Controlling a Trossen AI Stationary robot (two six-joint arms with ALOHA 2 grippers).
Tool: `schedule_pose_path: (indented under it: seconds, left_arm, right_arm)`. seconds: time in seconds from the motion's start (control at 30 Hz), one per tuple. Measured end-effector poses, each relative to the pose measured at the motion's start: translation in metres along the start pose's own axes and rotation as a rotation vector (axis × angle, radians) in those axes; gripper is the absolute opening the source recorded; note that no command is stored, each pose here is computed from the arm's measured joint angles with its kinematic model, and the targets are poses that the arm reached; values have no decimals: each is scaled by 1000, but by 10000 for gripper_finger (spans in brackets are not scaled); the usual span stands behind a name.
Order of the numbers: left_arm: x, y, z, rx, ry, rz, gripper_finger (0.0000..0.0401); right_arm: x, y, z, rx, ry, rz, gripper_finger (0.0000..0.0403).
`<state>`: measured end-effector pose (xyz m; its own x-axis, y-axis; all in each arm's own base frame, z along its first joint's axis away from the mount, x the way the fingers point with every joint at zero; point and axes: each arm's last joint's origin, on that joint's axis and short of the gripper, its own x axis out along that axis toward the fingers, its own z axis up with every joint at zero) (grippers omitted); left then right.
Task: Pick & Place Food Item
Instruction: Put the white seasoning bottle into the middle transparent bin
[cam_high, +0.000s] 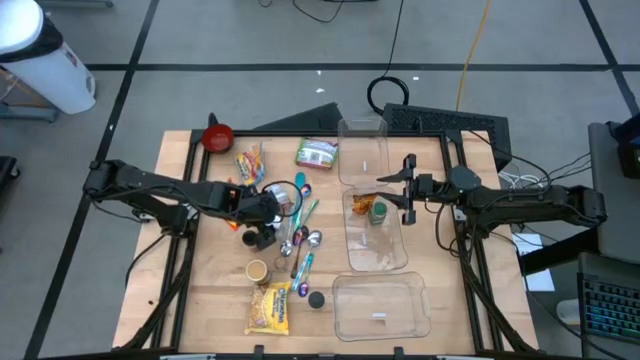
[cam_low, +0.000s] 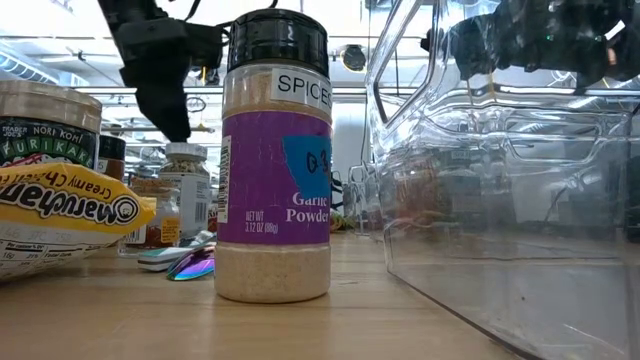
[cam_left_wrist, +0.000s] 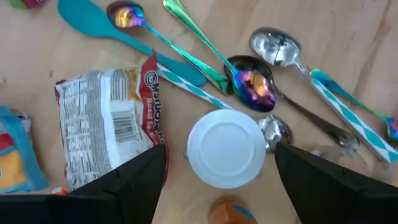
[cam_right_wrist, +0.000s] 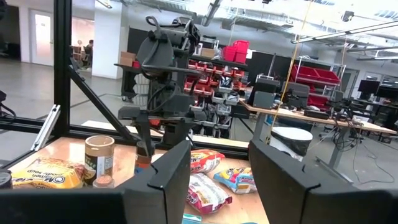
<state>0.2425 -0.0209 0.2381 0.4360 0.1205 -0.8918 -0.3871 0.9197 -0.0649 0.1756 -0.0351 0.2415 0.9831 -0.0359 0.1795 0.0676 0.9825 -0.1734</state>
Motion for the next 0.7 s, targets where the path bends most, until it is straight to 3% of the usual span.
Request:
schedule_pose_path:
  seconds: [0.13, 0.43, 0.7]
  left_arm:
    - [3, -3, 2, 10, -21, 6, 301]
    - [27, -6, -1, 103, 77, 53, 293]
    - [32, -10, 4, 196, 41, 33, 242]
  right_arm:
    - [0, 0, 0, 0, 0, 0, 155]
    - [0, 0, 0, 0, 1, 1, 155]
    - [0, 0, 0, 1, 1, 1, 155]
